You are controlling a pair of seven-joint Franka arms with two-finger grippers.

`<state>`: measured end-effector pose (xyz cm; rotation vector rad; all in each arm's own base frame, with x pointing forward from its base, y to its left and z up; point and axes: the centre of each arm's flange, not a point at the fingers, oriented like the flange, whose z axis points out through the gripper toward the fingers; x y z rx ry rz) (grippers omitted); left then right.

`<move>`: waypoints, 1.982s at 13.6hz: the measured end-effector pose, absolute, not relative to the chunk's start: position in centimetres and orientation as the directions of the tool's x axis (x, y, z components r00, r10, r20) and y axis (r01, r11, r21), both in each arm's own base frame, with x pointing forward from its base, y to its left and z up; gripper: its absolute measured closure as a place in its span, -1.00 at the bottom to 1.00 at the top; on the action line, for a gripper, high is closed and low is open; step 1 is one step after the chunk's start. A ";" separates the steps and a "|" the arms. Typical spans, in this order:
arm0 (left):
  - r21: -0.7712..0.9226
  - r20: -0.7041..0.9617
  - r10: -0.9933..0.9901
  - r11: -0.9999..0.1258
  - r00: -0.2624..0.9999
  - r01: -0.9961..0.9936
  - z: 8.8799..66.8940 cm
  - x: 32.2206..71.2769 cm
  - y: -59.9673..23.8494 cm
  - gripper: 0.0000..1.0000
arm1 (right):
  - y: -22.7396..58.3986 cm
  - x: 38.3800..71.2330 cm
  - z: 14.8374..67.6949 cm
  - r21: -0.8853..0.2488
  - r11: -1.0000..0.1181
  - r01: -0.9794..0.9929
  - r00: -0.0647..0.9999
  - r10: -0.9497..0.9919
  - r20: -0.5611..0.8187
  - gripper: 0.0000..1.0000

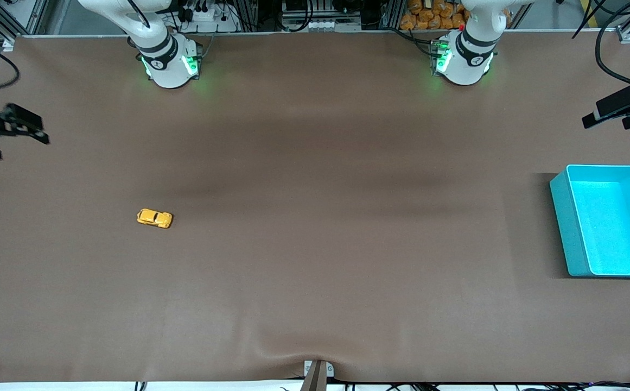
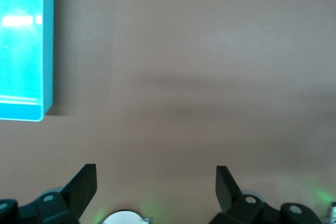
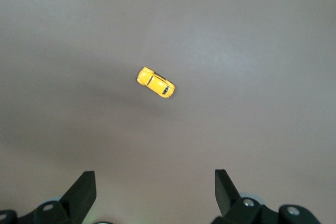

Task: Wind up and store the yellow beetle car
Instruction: 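Reach the right gripper down onto the yellow beetle car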

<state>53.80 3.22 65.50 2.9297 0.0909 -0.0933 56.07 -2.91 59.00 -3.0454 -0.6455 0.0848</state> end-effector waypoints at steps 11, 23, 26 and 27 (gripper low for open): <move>0.037 -0.066 -0.125 -0.992 0.990 -0.123 65.2 53.9 -3.7 -1.00 | -0.1 58.6 36.7 -0.058 -0.566 0.822 0.564 0.825 -0.045 -1.00; -0.050 -0.087 -0.189 -0.980 0.978 -0.193 64.1 53.6 -7.4 -1.00 | 4.3 56.4 22.8 0.000 -0.174 0.985 0.174 0.984 -0.025 -0.61; -0.051 -0.078 -0.151 -0.987 0.985 -0.155 64.2 53.9 -5.2 -1.00 | 4.2 56.6 21.9 -0.004 -0.173 0.985 0.173 0.985 -0.028 -0.51; -0.051 -0.077 -0.145 -0.987 0.986 -0.149 64.2 54.0 -4.8 -1.00 | 4.2 56.6 21.8 -0.005 -0.173 0.985 0.173 0.985 -0.029 -0.42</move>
